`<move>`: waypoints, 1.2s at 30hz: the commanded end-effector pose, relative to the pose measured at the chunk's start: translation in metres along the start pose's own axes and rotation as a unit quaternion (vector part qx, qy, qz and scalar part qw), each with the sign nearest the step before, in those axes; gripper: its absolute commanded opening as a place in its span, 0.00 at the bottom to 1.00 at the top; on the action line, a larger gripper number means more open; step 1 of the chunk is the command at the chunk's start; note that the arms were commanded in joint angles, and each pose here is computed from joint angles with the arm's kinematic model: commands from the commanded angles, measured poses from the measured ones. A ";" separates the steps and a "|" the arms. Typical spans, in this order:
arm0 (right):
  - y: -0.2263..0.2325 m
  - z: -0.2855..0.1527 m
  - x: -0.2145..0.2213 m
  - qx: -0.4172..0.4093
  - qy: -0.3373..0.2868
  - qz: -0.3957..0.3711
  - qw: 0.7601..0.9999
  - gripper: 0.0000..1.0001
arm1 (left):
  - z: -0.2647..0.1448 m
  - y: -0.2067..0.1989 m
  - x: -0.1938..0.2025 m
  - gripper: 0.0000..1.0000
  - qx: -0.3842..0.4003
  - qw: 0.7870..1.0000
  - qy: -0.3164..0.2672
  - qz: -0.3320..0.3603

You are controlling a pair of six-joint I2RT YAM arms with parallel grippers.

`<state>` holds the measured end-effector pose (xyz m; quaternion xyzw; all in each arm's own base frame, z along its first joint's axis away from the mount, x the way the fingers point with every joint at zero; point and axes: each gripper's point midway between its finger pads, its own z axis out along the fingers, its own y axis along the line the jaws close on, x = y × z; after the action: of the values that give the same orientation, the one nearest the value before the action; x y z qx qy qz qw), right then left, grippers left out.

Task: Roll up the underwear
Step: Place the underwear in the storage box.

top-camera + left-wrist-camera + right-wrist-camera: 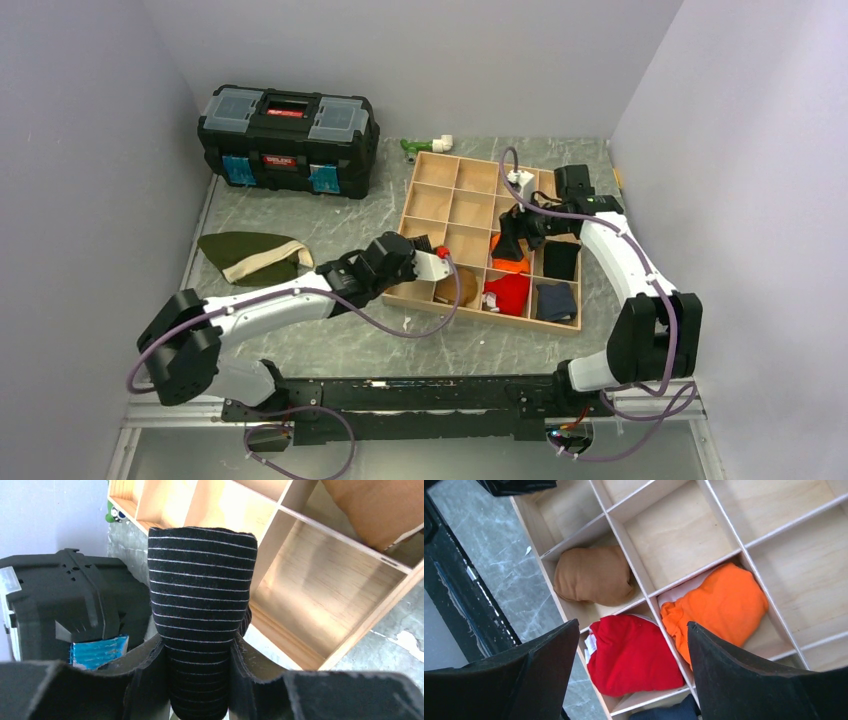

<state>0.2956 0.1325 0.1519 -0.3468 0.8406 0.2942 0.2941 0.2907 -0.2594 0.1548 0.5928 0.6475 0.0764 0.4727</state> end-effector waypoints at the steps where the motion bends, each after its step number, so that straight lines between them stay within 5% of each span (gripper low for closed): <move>1: -0.003 -0.015 -0.019 -0.001 -0.056 -0.024 0.998 0.81 | 0.009 0.018 -0.026 0.00 -0.081 0.996 -0.014 0.035; 19: -0.008 -0.016 -0.011 -0.019 -0.054 0.002 0.998 0.81 | 0.037 -0.044 0.017 0.00 -0.058 0.990 0.076 0.107; 36: -0.006 -0.014 -0.007 -0.026 -0.051 0.006 0.998 0.82 | 0.046 -0.071 0.016 0.00 -0.003 0.992 0.052 0.117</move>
<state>0.3015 0.1182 0.1601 -0.3237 0.8316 0.3200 0.3183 0.2790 -0.2745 0.0713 0.6565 0.6007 0.1912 0.4143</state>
